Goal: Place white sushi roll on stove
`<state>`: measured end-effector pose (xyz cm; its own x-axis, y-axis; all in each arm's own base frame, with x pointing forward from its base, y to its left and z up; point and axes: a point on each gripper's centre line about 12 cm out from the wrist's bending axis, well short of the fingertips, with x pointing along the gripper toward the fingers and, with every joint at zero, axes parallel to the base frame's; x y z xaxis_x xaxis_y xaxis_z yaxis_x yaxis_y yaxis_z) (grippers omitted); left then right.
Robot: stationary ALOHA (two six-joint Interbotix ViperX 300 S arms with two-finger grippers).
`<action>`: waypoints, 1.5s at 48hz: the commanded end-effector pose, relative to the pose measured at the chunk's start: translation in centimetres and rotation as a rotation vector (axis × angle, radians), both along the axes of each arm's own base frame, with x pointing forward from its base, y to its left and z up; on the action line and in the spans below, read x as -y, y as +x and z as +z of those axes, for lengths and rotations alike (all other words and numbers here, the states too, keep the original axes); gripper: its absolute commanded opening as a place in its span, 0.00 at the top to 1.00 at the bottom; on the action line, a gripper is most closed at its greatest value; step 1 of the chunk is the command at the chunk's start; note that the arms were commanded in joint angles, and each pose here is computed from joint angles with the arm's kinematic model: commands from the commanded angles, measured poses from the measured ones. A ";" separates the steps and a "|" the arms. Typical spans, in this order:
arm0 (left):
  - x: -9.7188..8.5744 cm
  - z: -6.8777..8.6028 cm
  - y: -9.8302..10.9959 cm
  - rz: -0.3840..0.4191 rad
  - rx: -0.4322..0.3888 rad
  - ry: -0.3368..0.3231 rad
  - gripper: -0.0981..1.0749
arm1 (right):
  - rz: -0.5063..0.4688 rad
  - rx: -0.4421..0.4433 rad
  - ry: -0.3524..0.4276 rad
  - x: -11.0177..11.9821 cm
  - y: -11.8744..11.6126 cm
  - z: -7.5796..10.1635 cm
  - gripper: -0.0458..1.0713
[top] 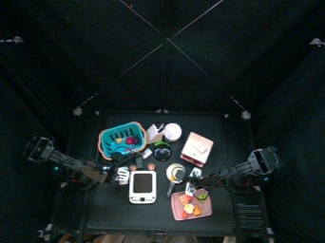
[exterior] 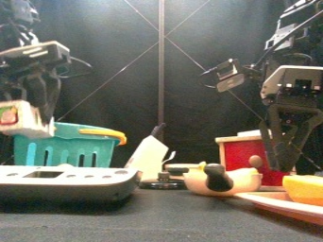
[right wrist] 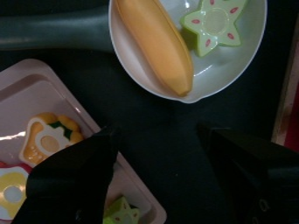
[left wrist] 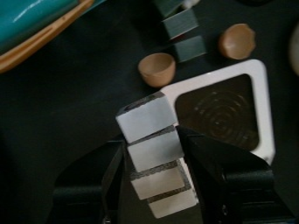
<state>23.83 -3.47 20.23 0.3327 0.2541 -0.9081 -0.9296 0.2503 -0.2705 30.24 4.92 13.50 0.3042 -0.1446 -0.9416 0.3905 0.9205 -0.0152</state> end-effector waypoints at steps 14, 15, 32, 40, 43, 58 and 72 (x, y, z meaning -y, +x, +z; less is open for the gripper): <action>1.4 0.4 3.5 -0.035 0.084 -0.078 0.32 | 0.014 0.057 -0.015 0.3 0.8 1.6 0.07; 1.6 0.3 3.9 -0.039 0.086 -0.080 0.32 | 0.014 0.055 -0.012 0.2 0.7 1.6 0.07; 3.0 -1.4 7.9 -0.038 0.056 -0.088 0.32 | 0.011 0.051 -0.014 0.3 0.7 1.5 0.07; 3.5 -2.0 9.0 -0.032 0.050 -0.112 0.31 | 0.017 0.045 -0.019 0.3 0.7 1.3 0.07; 3.9 -2.5 9.4 -0.029 0.047 -0.130 0.31 | 0.018 0.044 -0.021 0.3 0.7 1.2 0.07; 4.0 -4.1 10.4 -0.029 0.040 -0.147 0.26 | 0.038 0.054 -0.044 0.5 0.9 1.4 0.07; 2.6 -4.2 10.6 -0.023 0.044 -0.113 0.17 | 0.041 0.046 -0.048 0.5 0.8 1.0 0.07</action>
